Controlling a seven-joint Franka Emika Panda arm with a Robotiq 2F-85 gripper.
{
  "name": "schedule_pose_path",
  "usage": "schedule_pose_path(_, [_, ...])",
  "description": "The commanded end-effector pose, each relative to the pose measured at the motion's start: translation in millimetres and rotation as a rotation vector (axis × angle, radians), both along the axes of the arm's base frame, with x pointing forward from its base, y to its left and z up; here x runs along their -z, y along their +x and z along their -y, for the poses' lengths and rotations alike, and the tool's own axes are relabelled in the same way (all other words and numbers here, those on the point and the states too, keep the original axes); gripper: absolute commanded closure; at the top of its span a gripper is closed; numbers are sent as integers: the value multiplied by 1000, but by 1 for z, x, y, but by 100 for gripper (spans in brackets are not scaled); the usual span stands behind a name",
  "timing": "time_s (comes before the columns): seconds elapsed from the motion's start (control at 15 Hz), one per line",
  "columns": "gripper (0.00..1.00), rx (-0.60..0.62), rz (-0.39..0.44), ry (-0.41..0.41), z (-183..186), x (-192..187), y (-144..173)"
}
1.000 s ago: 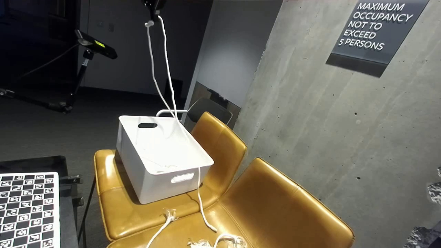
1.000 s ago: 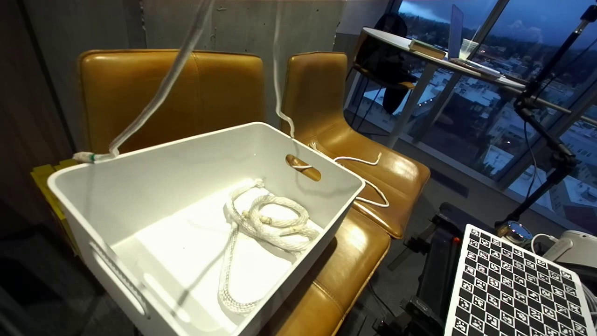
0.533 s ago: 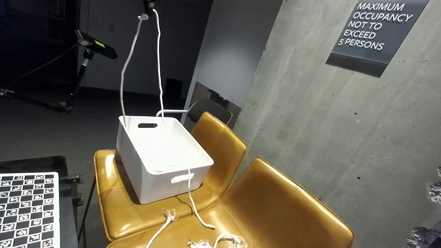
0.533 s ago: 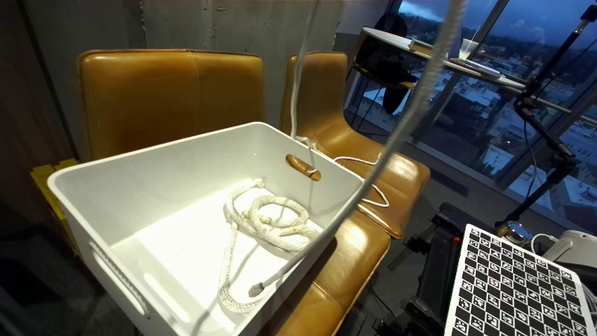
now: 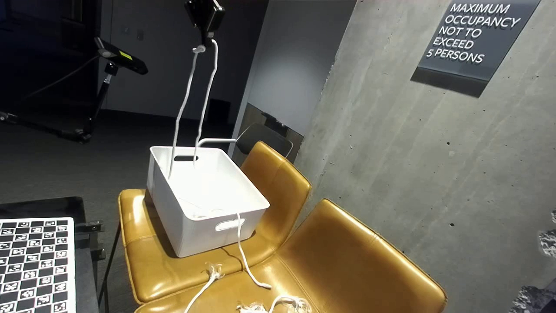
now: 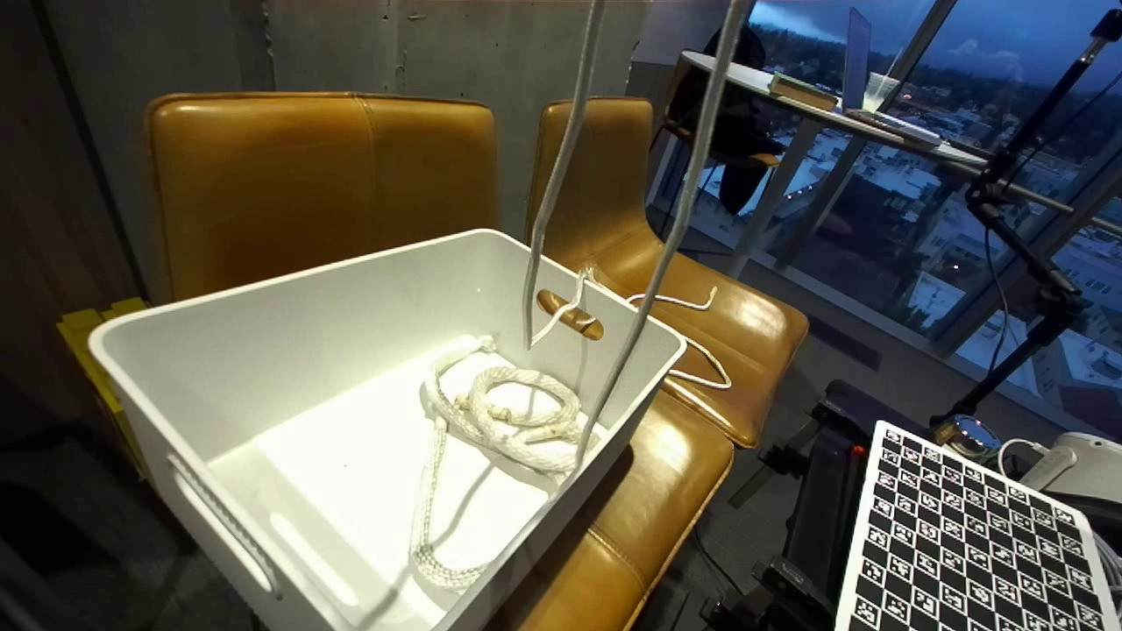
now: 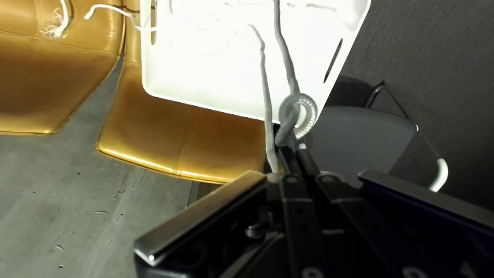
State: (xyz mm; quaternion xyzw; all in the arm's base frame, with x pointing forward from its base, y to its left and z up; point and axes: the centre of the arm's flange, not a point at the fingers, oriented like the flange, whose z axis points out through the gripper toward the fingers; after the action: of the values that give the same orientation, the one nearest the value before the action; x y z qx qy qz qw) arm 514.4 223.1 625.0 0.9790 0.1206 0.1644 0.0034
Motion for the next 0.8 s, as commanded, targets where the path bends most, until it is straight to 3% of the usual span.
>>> schedule_pose_path(0.0, [99,1,-3,26,14,27,31])
schedule_pose_path(0.13, [99,6,-21,19,19,56,46])
schedule_pose_path(0.2, [71,6,-39,12,21,69,50])
schedule_pose_path(0.27, [71,7,-58,6,24,82,52])
schedule_pose_path(0.47, [49,15,-137,-24,44,134,46])
schedule_pose_path(0.73, [21,40,-225,-85,115,201,63])
